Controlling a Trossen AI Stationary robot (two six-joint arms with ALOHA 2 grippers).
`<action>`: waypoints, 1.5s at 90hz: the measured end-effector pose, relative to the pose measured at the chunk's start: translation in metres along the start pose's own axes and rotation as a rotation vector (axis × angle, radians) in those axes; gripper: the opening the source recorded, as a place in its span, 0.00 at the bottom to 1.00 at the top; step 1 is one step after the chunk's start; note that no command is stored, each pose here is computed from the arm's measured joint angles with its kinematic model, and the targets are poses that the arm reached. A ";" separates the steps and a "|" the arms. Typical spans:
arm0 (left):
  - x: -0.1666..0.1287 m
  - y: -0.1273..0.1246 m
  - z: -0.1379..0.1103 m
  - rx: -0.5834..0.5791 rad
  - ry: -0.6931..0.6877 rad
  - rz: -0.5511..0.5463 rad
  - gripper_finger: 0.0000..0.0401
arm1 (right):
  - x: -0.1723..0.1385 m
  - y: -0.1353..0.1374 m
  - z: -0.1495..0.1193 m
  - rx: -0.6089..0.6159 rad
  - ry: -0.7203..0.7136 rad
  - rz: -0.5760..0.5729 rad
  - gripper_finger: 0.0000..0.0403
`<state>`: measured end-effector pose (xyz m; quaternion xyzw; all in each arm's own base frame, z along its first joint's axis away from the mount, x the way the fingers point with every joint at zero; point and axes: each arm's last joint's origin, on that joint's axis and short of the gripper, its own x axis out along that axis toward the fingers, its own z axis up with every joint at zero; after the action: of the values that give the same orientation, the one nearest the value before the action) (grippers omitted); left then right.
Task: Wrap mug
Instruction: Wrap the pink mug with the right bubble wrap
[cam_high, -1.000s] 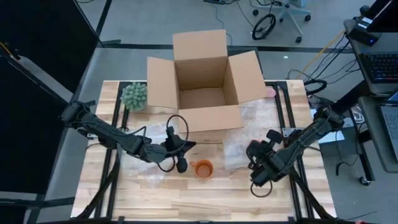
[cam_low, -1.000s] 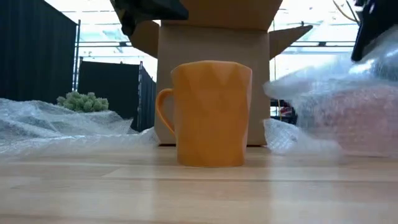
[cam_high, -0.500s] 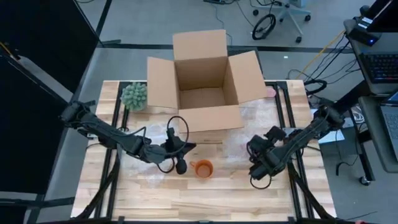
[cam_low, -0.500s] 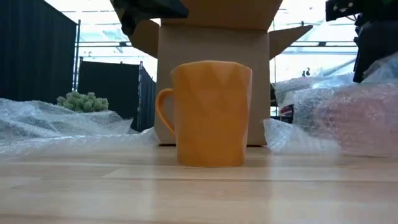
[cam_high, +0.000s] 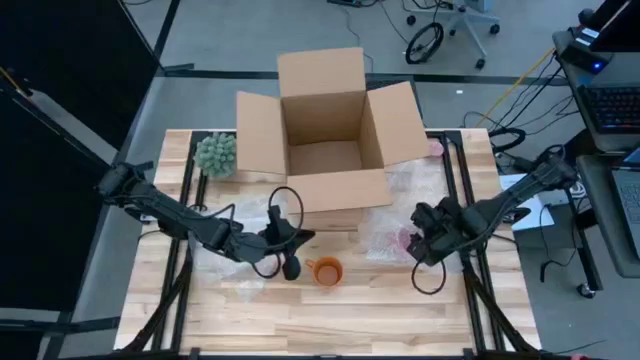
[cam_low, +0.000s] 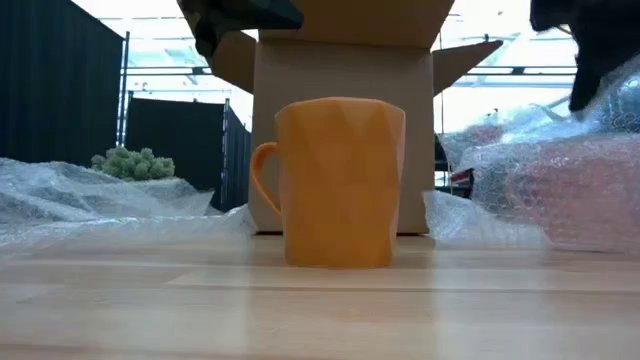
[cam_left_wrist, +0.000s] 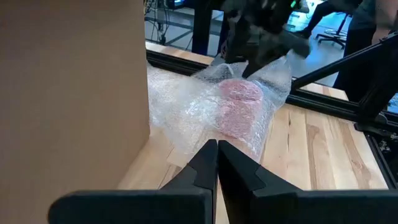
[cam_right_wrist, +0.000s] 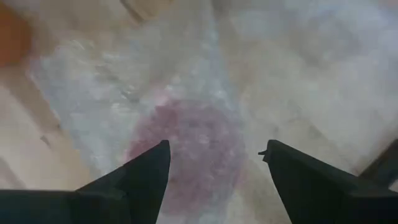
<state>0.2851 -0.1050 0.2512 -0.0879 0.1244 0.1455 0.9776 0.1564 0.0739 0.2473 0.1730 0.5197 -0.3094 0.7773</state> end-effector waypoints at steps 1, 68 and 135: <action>0.000 0.000 0.000 0.000 0.000 0.000 0.00 | 0.002 -0.001 -0.001 0.001 0.002 -0.004 0.62; 0.000 0.000 0.000 0.006 0.000 -0.002 0.00 | 0.079 -0.012 -0.012 0.038 0.076 0.069 0.51; -0.012 -0.016 -0.006 0.041 0.007 -0.069 0.00 | 0.077 0.008 -0.018 -0.125 0.079 0.230 0.04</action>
<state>0.2773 -0.1244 0.2514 -0.0728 0.1278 0.1089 0.9831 0.1700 0.0672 0.1693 0.1947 0.5449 -0.1780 0.7959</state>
